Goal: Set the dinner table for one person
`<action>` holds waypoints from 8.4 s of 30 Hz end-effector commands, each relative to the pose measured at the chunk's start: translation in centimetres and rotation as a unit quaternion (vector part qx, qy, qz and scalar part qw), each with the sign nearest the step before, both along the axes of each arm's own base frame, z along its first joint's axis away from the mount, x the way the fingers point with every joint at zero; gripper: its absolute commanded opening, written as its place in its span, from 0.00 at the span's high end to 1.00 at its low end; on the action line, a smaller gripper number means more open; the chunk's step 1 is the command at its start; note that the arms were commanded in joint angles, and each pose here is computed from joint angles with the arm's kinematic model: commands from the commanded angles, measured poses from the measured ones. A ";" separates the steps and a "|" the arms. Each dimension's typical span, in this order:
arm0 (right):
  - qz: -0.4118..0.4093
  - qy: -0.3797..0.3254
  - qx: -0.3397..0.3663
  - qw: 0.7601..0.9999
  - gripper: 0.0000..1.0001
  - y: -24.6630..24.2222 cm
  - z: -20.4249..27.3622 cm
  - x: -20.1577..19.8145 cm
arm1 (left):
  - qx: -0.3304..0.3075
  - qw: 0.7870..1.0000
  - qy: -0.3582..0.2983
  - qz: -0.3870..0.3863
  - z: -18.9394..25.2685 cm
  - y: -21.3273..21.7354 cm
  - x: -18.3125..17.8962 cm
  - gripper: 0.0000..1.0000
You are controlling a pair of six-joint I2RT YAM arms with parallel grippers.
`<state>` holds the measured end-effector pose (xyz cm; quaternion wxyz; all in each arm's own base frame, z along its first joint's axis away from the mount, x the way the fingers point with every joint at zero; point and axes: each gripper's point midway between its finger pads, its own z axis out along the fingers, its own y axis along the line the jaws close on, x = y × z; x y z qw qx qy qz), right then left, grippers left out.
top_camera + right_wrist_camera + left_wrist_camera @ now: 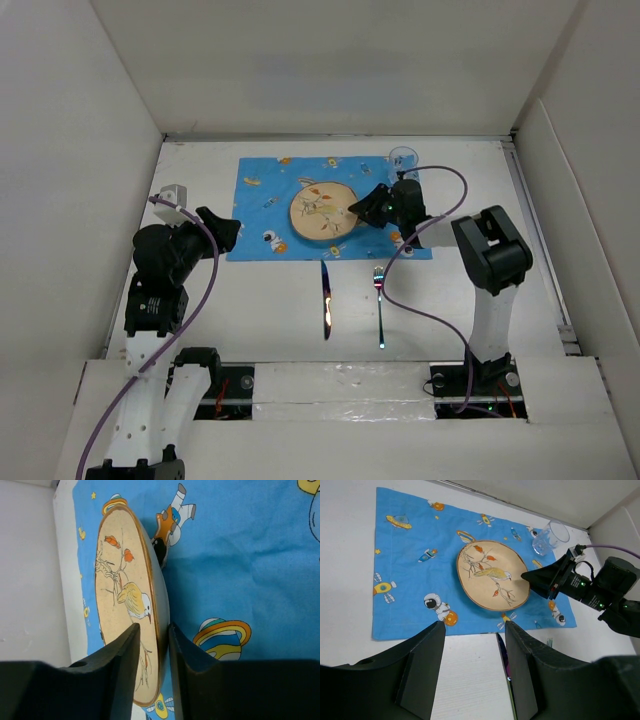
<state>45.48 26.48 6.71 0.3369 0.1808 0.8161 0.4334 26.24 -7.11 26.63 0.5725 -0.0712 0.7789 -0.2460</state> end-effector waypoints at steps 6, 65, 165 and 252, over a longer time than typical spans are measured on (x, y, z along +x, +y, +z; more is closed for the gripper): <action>-0.024 -0.083 -0.029 0.996 0.48 -0.8 5.5 0.8 | 0.001 1.000 -0.027 -0.010 1.0 -0.3 0.1 0.52; 0.008 -0.003 -0.461 0.887 1.00 1.2 2.3 -26.4 | -0.019 0.997 -0.020 0.066 1.9 1.1 -0.1 0.65; 0.148 -0.040 -0.452 0.879 0.49 6.5 -1.5 -28.1 | -0.031 0.989 -0.002 0.147 1.8 3.5 0.0 0.70; 0.023 -0.061 -0.441 0.895 1.00 -5.7 4.6 1.2 | -0.020 0.989 0.007 0.144 1.4 3.5 0.1 0.69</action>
